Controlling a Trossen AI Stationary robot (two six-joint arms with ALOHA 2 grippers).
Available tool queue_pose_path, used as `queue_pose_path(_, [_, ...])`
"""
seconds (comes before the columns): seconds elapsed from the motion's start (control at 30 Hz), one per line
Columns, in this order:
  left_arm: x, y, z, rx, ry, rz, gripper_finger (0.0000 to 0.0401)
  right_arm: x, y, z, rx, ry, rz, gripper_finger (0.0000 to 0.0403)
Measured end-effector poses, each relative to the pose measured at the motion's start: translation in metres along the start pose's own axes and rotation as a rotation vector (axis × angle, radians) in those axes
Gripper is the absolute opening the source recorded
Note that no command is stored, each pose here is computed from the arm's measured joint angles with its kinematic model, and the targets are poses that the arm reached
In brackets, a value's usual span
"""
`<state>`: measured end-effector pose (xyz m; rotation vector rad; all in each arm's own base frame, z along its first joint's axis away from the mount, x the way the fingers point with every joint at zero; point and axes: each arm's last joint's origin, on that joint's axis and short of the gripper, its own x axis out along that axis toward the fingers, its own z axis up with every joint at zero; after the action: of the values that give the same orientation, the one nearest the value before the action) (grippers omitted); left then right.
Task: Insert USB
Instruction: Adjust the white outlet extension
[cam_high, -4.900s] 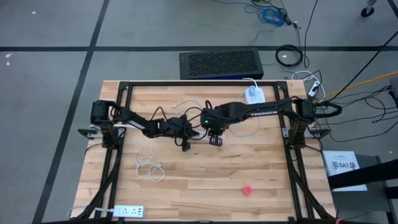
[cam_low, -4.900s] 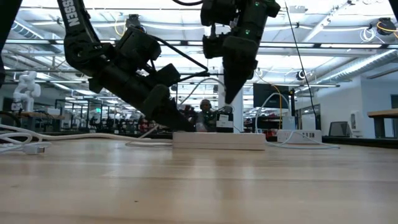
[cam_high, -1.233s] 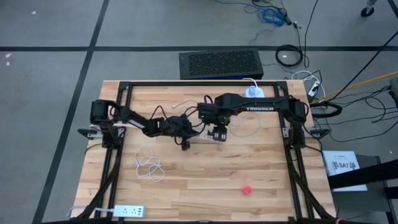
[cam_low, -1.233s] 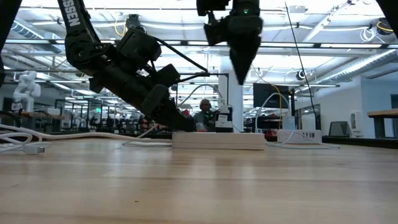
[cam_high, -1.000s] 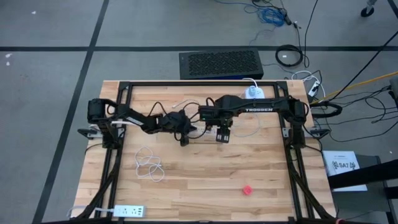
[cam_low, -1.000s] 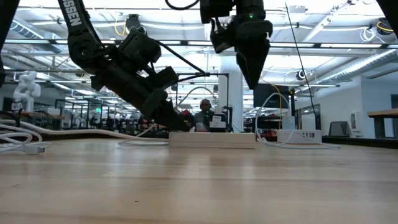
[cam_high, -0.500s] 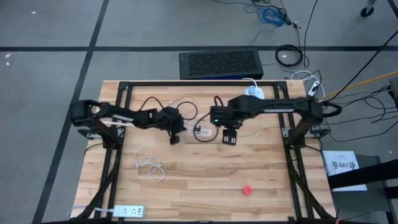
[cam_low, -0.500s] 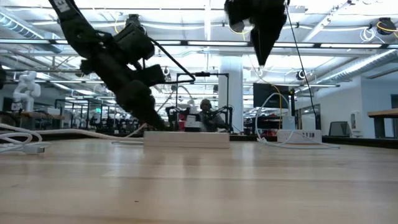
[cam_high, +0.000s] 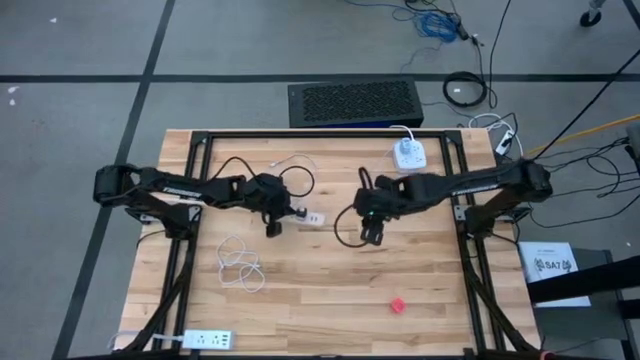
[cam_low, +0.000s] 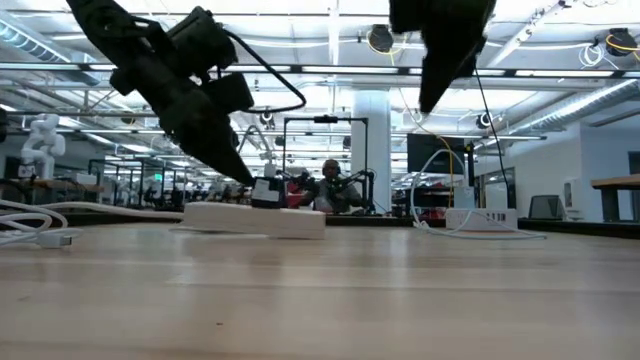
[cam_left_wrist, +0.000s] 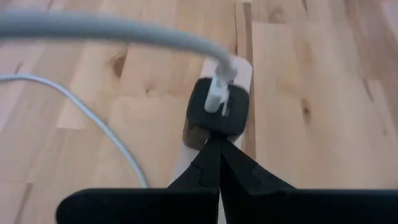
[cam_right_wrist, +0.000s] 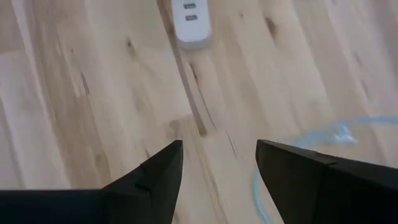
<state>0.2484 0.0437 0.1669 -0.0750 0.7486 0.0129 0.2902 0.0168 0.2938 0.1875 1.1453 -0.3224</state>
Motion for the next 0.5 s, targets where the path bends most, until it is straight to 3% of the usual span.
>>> queue_pose_path(0.27, [-0.02, -0.004, 0.003, -0.017, -0.007, -0.002, 0.0001, 0.065, 0.008, -0.01, -0.009, -0.253, 0.095, 0.0192])
queue_pose_path(0.5, [-0.039, -0.009, -0.003, -0.052, 0.061, -0.004, 0.0001, 0.097, 0.013, 0.0, 0.023, -0.53, 0.179, 0.012])
